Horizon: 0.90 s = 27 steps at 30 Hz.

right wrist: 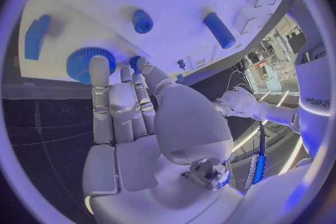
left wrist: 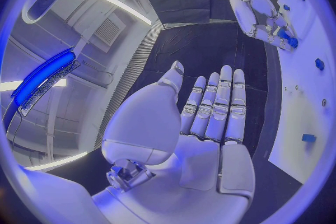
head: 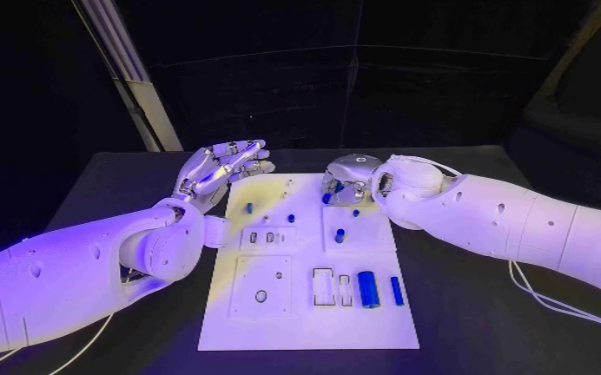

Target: Assemble the parts on the task board

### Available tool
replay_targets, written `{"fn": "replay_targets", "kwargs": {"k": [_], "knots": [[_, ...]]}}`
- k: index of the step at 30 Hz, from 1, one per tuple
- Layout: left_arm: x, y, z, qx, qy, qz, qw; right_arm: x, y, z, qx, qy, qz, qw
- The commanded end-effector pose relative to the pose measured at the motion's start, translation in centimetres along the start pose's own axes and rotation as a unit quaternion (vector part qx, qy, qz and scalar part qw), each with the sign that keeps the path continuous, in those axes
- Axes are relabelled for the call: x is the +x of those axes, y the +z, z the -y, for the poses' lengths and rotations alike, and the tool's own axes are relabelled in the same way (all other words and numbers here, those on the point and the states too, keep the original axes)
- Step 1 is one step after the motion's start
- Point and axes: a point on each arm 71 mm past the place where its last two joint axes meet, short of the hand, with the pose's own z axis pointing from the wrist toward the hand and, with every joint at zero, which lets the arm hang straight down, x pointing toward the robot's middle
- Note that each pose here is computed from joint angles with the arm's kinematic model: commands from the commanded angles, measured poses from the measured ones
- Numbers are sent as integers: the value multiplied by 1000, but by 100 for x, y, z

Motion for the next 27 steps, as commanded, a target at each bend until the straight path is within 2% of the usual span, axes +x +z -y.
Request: {"fn": "replay_targets", "kwargs": {"k": [1,8,17,20,27], "knots": [[9,5,22,10,-2,-4,1000,0,6,0,1,-6,-12,1000],[0,6,20,9,0,-2,1000,7,8,3,1,0,-16,1000],[-7,6,19,8,-1,1,1000,-1,16,17,9,7,-9,1000],[-10,7,19,8,-1,2,1000,-21,17,13,11,8,4,1000],[-27,5,19,6,0,4,1000,-118,-7,-15,10,26,53,998]]}}
